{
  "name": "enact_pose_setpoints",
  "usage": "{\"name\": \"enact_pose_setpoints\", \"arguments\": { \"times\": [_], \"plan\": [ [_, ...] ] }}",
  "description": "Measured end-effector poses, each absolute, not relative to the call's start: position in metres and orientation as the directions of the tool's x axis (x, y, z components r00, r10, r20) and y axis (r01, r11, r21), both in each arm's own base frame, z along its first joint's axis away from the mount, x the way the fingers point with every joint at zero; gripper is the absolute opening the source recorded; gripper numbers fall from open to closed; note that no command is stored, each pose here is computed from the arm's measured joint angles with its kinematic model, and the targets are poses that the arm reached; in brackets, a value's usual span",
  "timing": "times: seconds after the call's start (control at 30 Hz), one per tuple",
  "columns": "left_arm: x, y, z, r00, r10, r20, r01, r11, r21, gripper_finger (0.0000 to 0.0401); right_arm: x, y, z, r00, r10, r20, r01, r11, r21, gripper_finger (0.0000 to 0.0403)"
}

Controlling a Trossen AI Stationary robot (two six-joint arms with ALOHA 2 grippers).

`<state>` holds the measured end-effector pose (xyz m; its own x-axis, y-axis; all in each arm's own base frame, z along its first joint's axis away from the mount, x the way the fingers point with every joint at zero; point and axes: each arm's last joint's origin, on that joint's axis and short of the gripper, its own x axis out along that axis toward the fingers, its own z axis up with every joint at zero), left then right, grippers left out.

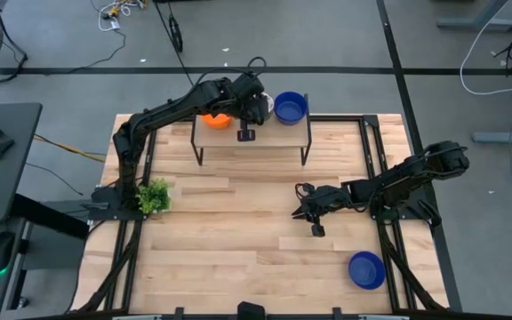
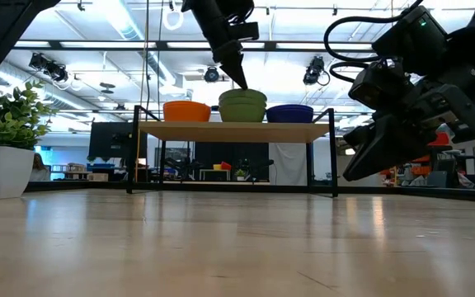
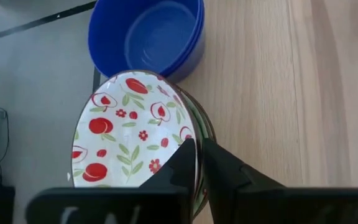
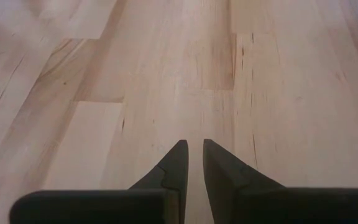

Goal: Pick & Place Mini bowls
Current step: Stack the green patterned bowl on top of the other green patterned bowl on the shelf

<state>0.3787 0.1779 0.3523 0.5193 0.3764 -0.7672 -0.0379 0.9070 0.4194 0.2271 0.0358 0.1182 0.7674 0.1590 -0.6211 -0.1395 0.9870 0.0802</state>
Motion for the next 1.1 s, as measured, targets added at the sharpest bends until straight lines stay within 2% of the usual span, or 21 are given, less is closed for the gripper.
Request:
{"name": "enact_pose_setpoints", "arguments": {
  "times": [0.17, 0.33, 0.43, 0.5, 0.6, 0.83, 1.1],
  "plan": [
    [0.379, 0.178, 0.352, 0.519, 0.376, -0.767, -0.038, 0.907, 0.419, 0.0034, 0.227, 0.036, 0.118, 0.767, 0.159, -0.621, -0.140, 0.987, 0.080, 0.0050],
    [0.380, 0.178, 0.353, 0.530, 0.380, -0.758, -0.043, 0.905, 0.424, 0.0087, 0.227, 0.036, 0.118, 0.767, 0.159, -0.621, -0.140, 0.987, 0.080, 0.0050],
    [0.378, 0.176, 0.359, 0.571, 0.342, -0.746, -0.029, 0.917, 0.398, 0.0119, 0.227, 0.036, 0.118, 0.767, 0.159, -0.621, -0.140, 0.987, 0.080, 0.0050],
    [0.379, 0.177, 0.363, 0.615, 0.314, -0.723, -0.045, 0.930, 0.366, 0.0128, 0.227, 0.036, 0.118, 0.767, 0.159, -0.621, -0.140, 0.987, 0.080, 0.0050],
    [0.378, 0.181, 0.360, 0.610, 0.309, -0.730, -0.070, 0.938, 0.338, 0.0111, 0.227, 0.036, 0.118, 0.765, 0.159, -0.624, -0.140, 0.987, 0.080, 0.0050],
    [0.376, 0.198, 0.353, 0.598, 0.317, -0.736, -0.132, 0.945, 0.299, 0.0009, 0.227, 0.036, 0.118, 0.763, 0.159, -0.627, -0.139, 0.987, 0.081, 0.0050],
    [0.377, 0.198, 0.353, 0.611, 0.303, -0.731, -0.128, 0.950, 0.286, 0.0015, 0.226, 0.036, 0.117, 0.761, 0.158, -0.629, -0.139, 0.987, 0.080, 0.0050]
  ]
}}
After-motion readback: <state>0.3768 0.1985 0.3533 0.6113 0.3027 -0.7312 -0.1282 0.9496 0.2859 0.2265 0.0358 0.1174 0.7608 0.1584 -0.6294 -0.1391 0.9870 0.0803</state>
